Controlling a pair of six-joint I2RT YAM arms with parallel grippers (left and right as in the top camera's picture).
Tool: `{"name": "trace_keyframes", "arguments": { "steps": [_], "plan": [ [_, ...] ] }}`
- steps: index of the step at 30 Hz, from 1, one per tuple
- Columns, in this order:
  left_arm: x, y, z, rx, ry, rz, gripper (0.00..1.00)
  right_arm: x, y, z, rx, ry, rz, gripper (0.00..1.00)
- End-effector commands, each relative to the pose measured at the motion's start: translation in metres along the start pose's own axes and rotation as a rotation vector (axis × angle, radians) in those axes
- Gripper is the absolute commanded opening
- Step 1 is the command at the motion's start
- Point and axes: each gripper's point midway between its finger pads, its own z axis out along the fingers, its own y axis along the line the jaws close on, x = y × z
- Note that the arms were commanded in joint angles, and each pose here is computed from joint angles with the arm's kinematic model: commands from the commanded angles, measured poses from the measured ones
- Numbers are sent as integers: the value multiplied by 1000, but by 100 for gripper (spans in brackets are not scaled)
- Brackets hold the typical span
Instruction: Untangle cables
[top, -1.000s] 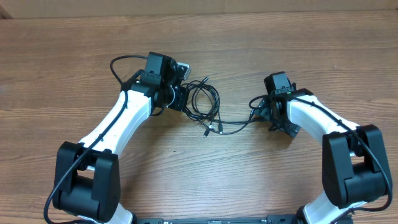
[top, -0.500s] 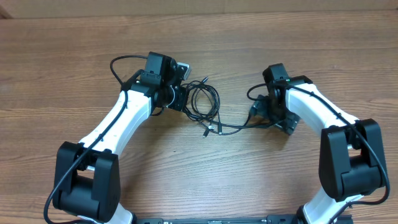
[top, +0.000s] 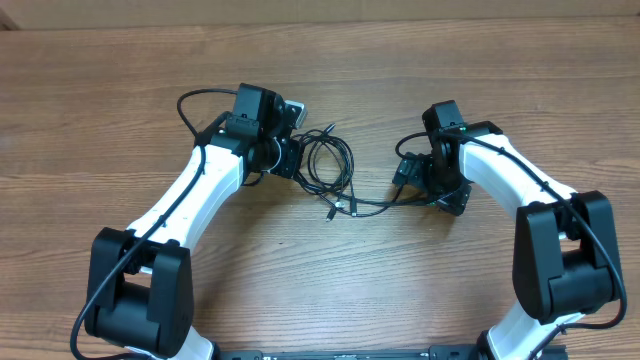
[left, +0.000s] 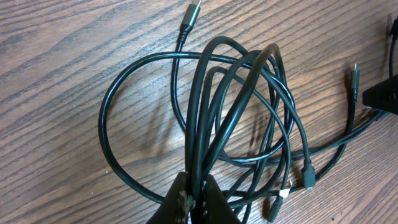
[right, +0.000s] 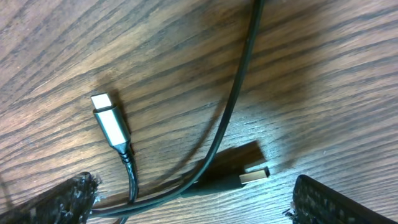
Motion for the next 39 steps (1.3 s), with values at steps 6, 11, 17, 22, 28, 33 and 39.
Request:
{"name": "trace_keyframes", "arguments": {
  "steps": [6, 11, 17, 22, 28, 33, 39],
  "plan": [
    [-13, -27, -13, 145, -50, 126, 5, -4, 8, -4, -25, -9, -45, 100],
    [-12, -43, -16, 241, -60, 198, 4, -5, 9, -4, -34, -9, -77, 100],
    [-10, -62, -22, 355, -79, 274, 4, 22, 63, -17, -378, 115, -358, 100],
    [-10, -62, -22, 352, -79, 274, 4, 45, 99, -42, -659, 179, -520, 100],
    [-11, -62, -22, 351, -79, 274, 4, 44, 100, -43, -665, 173, -526, 96],
    [-11, -62, -22, 351, -80, 275, 4, 48, 101, -42, -659, 187, -521, 67],
    [-11, -62, -22, 351, -80, 275, 4, 65, 108, -34, -606, 197, -570, 62]
  ]
}}
